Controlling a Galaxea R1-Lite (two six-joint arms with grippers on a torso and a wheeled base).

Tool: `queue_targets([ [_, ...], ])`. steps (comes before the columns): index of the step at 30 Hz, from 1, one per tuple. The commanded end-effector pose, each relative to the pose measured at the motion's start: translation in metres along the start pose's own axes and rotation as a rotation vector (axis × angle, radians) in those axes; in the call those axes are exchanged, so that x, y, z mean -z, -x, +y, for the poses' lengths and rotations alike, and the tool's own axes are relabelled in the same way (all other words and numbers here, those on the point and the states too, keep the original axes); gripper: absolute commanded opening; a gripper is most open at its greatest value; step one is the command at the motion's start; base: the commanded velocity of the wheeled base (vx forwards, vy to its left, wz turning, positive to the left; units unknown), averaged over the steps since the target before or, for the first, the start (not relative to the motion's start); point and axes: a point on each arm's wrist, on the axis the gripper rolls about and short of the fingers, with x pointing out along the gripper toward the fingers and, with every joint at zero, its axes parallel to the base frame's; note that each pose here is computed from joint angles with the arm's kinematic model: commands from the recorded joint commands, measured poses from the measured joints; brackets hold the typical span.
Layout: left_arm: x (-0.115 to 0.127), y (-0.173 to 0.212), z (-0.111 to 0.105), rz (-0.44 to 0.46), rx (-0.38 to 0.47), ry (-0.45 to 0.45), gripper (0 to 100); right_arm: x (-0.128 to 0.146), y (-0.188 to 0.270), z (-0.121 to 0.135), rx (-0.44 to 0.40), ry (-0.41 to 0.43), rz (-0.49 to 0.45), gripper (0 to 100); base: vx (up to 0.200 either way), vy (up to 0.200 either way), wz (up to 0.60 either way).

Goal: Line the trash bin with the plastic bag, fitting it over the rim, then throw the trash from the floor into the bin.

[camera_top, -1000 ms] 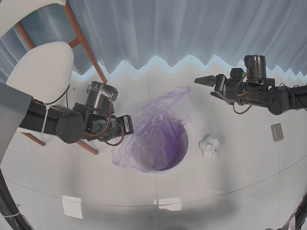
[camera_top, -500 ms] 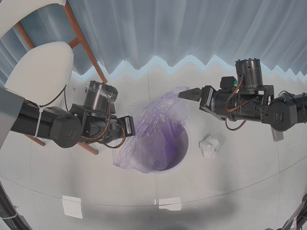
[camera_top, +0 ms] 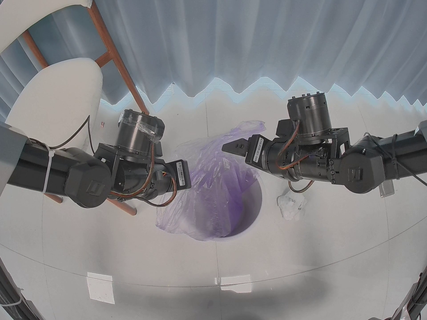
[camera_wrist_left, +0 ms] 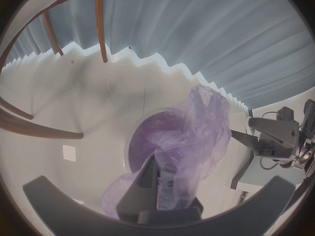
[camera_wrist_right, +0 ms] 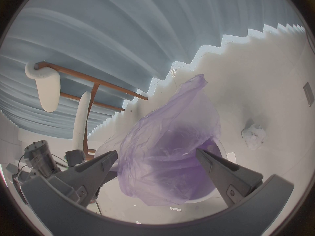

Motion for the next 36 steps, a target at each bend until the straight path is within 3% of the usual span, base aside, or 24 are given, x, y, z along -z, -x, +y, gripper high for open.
queue_targets([
  [1,0.001,0.001,-0.001,0.001,0.001,-0.003,0,0.008,-0.017,0.003,0.002,-0.002,0.022,100,0.000,0.000,0.00],
  [8,0.001,0.001,-0.002,0.000,0.008,-0.007,0,0.018,-0.034,0.020,0.003,0.017,0.062,100,0.000,0.000,0.00],
  [16,0.002,0.001,-0.004,0.000,0.010,-0.011,0,0.023,-0.059,0.028,0.017,0.026,0.042,100,0.000,0.000,0.00],
  [17,0.001,0.001,-0.003,0.000,0.009,-0.009,0,0.025,-0.059,0.029,0.016,0.028,0.045,0,0.000,0.000,0.00],
  [31,-0.010,0.002,0.010,-0.039,-0.019,0.019,0,0.005,-0.027,0.040,-0.010,0.022,-0.022,0,0.000,0.000,0.00],
  [36,-0.013,0.006,0.015,-0.065,-0.060,0.034,0,-0.002,-0.015,0.028,0.008,0.022,-0.025,0,0.000,0.000,0.00],
])
